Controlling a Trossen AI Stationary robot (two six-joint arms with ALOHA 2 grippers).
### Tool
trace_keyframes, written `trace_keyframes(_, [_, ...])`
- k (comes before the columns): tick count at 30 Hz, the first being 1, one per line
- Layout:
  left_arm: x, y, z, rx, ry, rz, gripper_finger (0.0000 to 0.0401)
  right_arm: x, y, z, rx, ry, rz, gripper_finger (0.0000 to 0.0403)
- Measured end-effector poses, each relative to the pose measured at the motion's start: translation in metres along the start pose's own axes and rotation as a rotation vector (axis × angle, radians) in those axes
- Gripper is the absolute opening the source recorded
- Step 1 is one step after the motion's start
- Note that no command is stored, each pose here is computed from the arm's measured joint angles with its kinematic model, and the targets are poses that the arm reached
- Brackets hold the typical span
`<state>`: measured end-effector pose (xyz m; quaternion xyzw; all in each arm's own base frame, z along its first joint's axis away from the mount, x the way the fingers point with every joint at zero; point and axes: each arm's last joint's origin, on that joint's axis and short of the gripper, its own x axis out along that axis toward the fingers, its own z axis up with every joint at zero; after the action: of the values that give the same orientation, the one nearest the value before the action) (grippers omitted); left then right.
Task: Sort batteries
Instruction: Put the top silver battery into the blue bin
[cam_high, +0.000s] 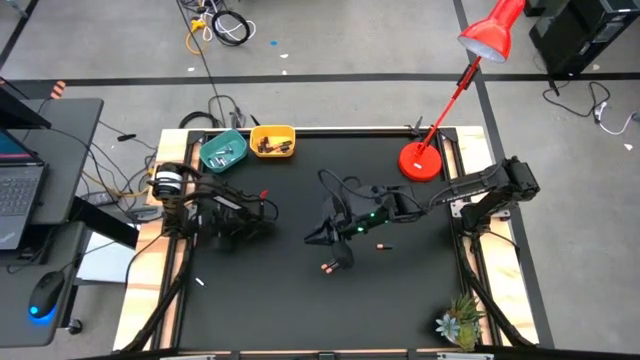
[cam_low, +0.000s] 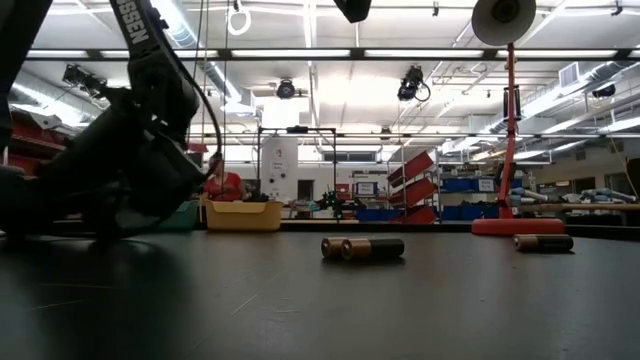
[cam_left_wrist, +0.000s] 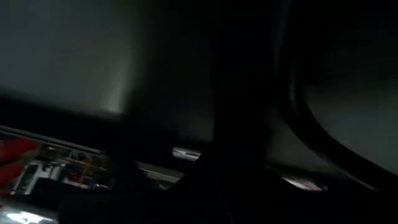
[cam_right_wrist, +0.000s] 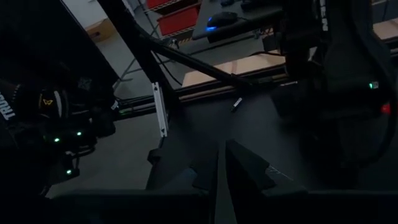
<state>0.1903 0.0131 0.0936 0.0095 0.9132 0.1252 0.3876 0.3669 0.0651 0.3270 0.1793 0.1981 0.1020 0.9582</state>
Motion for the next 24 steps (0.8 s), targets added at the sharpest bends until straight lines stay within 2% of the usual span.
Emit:
trace_keyframes(4, [-0.016,0.003,0.007,-0.015,-0.070,0.054,0.0004,0.000,-0.002,0.001,-0.004,-0.003,-0.006,0.0041])
trace_keyframes(8, [-0.031,0.003,0.012,-0.082,-0.110,-0.028,0.0004,0.000,-0.002,0.001,-0.003,-0.004,-0.006,0.0041])
trace_keyframes(11, [-0.034,0.003,0.012,-0.130,-0.109,-0.045,0.0014,0.000,-0.002,0.001,-0.003,-0.003,-0.005,0.0041])
trace_keyframes(20, [-0.035,0.001,0.008,-0.300,-0.029,-0.156,0.0129,0.000,-0.002,0.001,-0.014,-0.003,-0.005,0.0041])
trace_keyframes(24, [-0.025,0.007,0.000,-0.358,0.067,-0.146,0.0146,0.000,-0.002,0.001,-0.019,-0.001,0.002,0.0041])
